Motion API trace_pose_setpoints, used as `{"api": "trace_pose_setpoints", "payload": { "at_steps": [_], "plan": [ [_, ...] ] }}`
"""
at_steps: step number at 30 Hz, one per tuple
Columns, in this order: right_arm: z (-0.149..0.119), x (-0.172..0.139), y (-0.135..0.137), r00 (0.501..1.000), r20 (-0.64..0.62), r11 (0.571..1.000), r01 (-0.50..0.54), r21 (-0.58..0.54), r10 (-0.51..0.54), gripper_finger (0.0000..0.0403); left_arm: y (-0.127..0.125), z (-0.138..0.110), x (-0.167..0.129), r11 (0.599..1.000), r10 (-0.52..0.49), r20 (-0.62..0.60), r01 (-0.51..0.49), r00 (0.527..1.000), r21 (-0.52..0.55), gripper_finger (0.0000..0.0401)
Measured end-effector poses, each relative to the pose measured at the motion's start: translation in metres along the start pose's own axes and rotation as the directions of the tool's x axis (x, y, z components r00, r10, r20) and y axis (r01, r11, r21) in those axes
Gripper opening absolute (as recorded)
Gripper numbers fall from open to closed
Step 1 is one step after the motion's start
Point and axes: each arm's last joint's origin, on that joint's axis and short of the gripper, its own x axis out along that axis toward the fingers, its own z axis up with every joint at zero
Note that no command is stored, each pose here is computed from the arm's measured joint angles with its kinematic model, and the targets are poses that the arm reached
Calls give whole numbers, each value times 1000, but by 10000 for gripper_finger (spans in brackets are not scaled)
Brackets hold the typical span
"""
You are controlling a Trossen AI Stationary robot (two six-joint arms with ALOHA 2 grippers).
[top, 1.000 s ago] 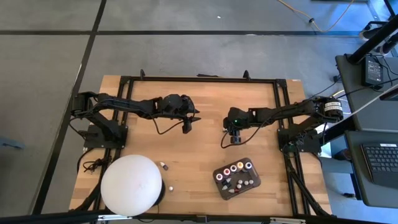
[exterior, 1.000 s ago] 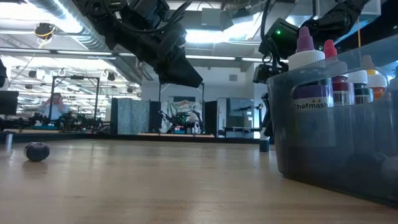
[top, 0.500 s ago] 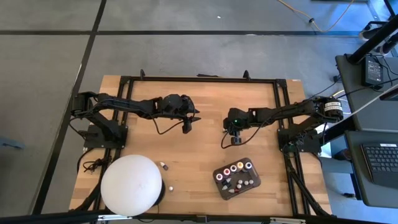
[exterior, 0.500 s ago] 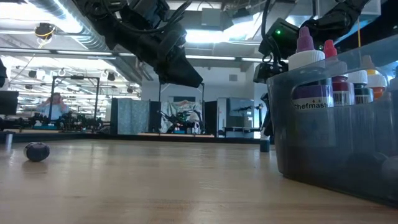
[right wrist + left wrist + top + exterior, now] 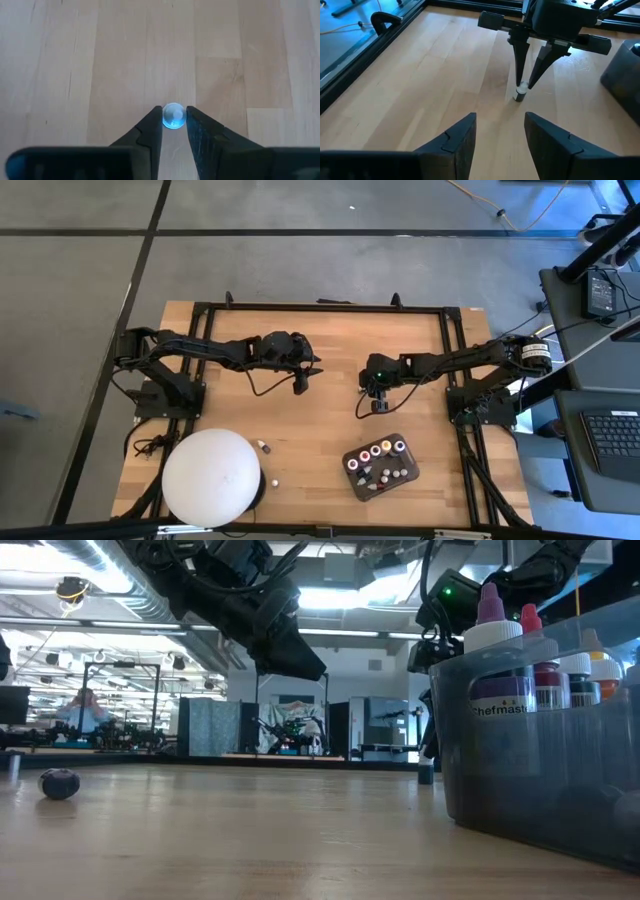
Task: Pick & Place food coloring
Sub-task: Put the small blue food coloring bottle into the bin
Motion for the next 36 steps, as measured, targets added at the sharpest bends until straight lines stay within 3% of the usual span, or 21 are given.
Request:
{"api": "trace_pose_setpoints", "payload": {
  "at_steps": [9,19,36],
  "plan": [
    [0,0,0,1000,-2,1000,-1,-4,1,94,0,0,0,1000,0,0,0,1000,0,160],
    [0,0,0,1000,-2,1000,0,4,0,156,0,0,0,1000,0,0,0,1000,0,164],
    [0,0,0,1000,4,998,1,56,-1,158,0,0,0,1000,0,0,0,1000,0,164]
  ]
}}
